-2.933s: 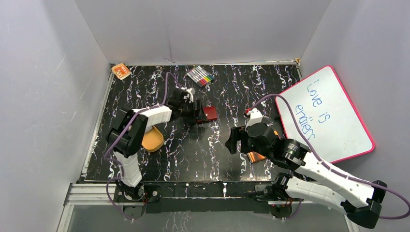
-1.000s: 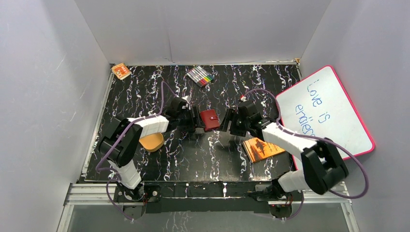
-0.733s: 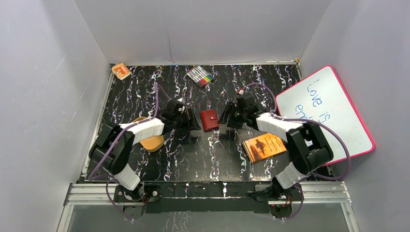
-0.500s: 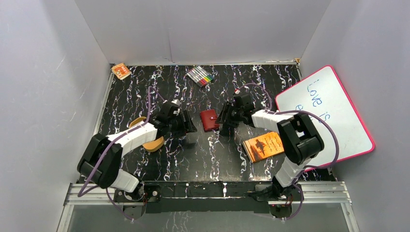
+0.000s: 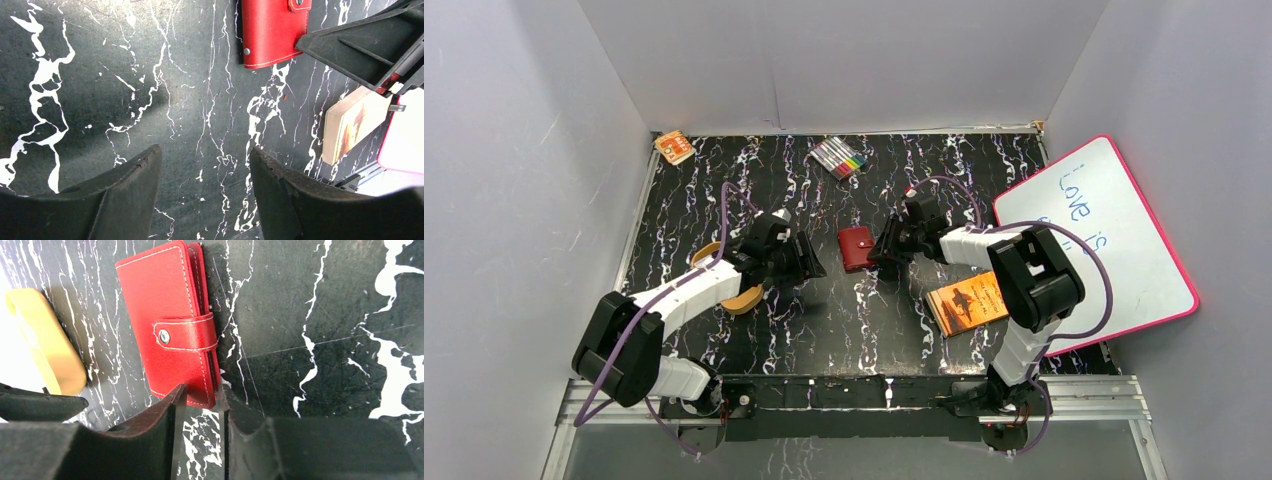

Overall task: Put the credit cards into the card holder
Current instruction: Move the card holder to the center of the board.

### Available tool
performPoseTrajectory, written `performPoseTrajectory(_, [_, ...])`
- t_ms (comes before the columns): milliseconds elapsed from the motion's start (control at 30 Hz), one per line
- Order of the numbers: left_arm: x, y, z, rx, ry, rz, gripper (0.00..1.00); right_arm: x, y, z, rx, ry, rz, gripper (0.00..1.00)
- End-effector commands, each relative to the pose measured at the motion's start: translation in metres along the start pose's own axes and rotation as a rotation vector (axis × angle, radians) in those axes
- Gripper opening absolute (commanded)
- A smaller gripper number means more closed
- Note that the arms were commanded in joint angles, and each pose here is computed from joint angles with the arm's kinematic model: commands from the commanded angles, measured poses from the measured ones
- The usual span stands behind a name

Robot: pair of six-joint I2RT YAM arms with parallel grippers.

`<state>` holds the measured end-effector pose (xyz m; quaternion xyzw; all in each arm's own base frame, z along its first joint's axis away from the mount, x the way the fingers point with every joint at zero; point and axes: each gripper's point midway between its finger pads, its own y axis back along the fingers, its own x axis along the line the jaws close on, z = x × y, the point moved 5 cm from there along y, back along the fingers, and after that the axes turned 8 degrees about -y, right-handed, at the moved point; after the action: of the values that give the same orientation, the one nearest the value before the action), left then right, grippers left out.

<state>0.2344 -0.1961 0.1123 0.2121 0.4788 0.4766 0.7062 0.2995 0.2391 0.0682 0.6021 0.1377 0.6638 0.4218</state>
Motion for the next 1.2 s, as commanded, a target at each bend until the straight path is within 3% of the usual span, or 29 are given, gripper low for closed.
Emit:
performPoseTrajectory(0, [0.003,0.008,-0.004,0.003,0.005,0.012,0.62,0.010,0.002,0.005,-0.020,0.011,0.066,0.33])
performPoseTrajectory(200, [0.004,0.010,-0.008,0.006,0.016,0.006,0.61,0.006,0.008,-0.005,-0.003,0.005,0.078,0.15])
performPoseTrajectory(300, [0.004,0.013,-0.010,0.004,0.019,0.001,0.61,0.006,0.015,-0.011,0.009,0.007,0.093,0.00])
performPoseTrajectory(767, [-0.001,0.036,-0.026,0.000,0.046,-0.083,0.61,0.008,0.081,-0.092,0.084,0.102,0.140,0.00])
performPoseTrajectory(1167, [-0.001,0.050,-0.048,0.002,0.071,-0.134,0.61,-0.002,0.077,-0.147,0.149,0.098,0.119,0.00])
